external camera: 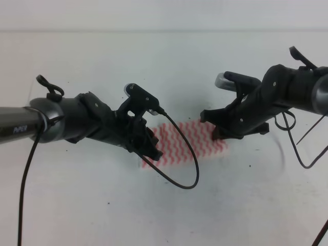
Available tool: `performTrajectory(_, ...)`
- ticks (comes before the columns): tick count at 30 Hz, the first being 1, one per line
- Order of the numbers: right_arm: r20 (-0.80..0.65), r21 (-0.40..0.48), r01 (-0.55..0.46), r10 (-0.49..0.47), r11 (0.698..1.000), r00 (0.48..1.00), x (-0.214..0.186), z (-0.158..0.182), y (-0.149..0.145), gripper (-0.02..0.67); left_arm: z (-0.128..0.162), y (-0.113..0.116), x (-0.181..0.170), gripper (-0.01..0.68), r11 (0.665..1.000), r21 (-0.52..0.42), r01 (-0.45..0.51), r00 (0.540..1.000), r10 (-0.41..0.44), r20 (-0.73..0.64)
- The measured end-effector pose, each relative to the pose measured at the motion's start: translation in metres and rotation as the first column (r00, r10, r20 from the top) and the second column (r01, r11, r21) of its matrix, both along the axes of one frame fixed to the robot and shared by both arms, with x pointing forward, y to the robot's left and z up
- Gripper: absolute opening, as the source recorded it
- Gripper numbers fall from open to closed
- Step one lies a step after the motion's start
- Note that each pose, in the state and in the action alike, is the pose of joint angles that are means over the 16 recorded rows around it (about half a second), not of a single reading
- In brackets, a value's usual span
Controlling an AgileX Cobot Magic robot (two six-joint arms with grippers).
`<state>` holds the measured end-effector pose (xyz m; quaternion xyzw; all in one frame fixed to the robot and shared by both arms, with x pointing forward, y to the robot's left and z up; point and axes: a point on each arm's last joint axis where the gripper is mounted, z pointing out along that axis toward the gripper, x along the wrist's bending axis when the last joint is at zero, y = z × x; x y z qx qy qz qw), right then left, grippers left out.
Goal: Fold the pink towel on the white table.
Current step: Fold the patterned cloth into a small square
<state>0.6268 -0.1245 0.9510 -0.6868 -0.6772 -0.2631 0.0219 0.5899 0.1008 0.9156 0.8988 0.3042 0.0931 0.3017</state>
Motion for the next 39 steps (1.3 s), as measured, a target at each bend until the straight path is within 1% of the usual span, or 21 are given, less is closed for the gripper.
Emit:
performTrajectory(10,0.027,0.014,0.000,0.000,1.000,1.000,-0.001,0.010,0.000,-0.002,0.001,0.000,0.001,0.000,1.000,0.001,-0.004,1.000,0.004,0.010)
performTrajectory(19,0.025,0.059,-0.021,0.020,0.998,0.999,-0.002,0.013,0.005,-0.002,0.001,0.000,0.001,0.000,1.000,0.002,-0.003,1.000,0.003,0.014)
performTrajectory(28,0.035,0.105,-0.071,0.068,0.992,0.997,-0.007,0.016,0.018,-0.002,0.000,0.000,0.001,0.000,1.000,0.006,0.000,1.000,0.000,0.014)
performTrajectory(39,0.063,0.121,-0.122,0.115,0.985,0.991,-0.011,0.024,0.034,-0.002,0.008,0.001,0.000,0.000,1.000,0.002,0.009,0.999,-0.010,0.033)
